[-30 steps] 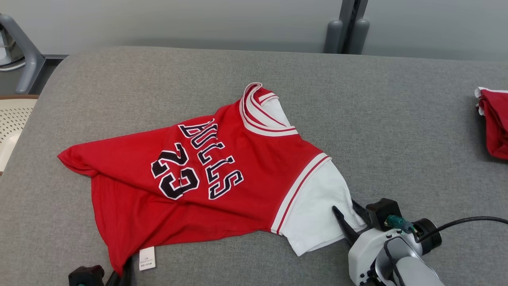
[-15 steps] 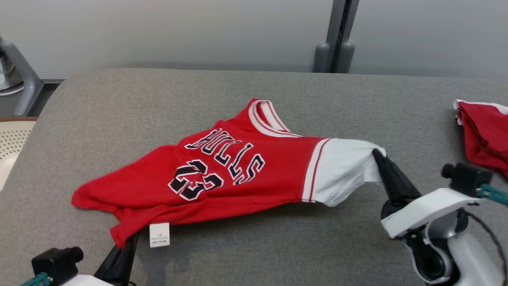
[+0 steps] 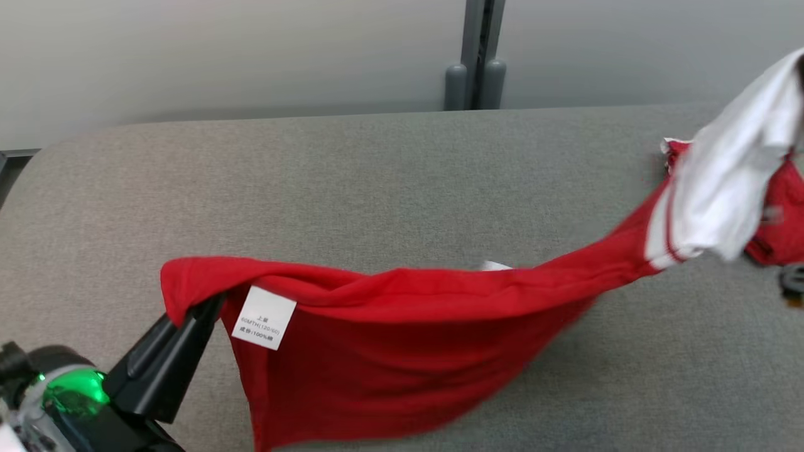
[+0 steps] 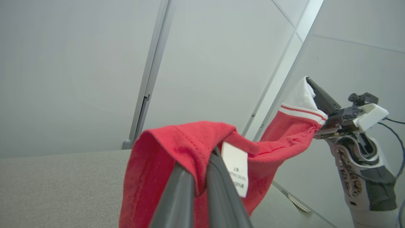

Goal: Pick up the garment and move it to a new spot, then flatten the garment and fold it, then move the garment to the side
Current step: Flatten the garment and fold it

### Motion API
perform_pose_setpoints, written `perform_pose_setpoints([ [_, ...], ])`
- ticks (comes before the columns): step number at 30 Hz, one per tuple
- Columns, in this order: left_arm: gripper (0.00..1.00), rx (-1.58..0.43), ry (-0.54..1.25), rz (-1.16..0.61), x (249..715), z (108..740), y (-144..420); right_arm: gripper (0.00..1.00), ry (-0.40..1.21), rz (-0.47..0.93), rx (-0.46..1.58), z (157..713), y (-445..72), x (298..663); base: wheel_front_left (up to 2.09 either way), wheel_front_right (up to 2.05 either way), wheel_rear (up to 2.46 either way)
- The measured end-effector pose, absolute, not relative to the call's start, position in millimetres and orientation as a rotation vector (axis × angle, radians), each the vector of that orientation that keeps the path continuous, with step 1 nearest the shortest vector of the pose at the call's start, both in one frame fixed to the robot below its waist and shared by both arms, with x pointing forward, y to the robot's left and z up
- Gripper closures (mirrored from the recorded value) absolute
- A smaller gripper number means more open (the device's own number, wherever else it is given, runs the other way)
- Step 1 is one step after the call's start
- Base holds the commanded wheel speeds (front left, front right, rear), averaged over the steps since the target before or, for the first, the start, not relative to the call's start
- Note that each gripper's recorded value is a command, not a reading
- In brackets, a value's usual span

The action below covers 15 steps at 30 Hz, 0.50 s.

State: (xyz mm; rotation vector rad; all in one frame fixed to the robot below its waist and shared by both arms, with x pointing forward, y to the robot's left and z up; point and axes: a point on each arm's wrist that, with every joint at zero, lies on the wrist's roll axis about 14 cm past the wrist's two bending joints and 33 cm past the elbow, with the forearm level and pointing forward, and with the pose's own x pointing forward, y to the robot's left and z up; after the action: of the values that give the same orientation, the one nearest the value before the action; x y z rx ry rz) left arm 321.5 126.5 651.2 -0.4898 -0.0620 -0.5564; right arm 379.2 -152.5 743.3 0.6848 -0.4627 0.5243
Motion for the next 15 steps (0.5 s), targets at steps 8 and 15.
perform_pose_setpoints([
  [8, 1.00, -0.431, -0.046, -0.691, 363, 672, 114, 1.00, -0.520, 0.466, 0.556, 776, -172, 413, 0.00, 0.00, 0.00],
  [15, 1.00, -0.365, -0.008, -0.638, 476, 670, 124, 1.00, -0.435, 0.401, 0.533, 767, -168, 513, 0.00, 0.00, 0.00],
])
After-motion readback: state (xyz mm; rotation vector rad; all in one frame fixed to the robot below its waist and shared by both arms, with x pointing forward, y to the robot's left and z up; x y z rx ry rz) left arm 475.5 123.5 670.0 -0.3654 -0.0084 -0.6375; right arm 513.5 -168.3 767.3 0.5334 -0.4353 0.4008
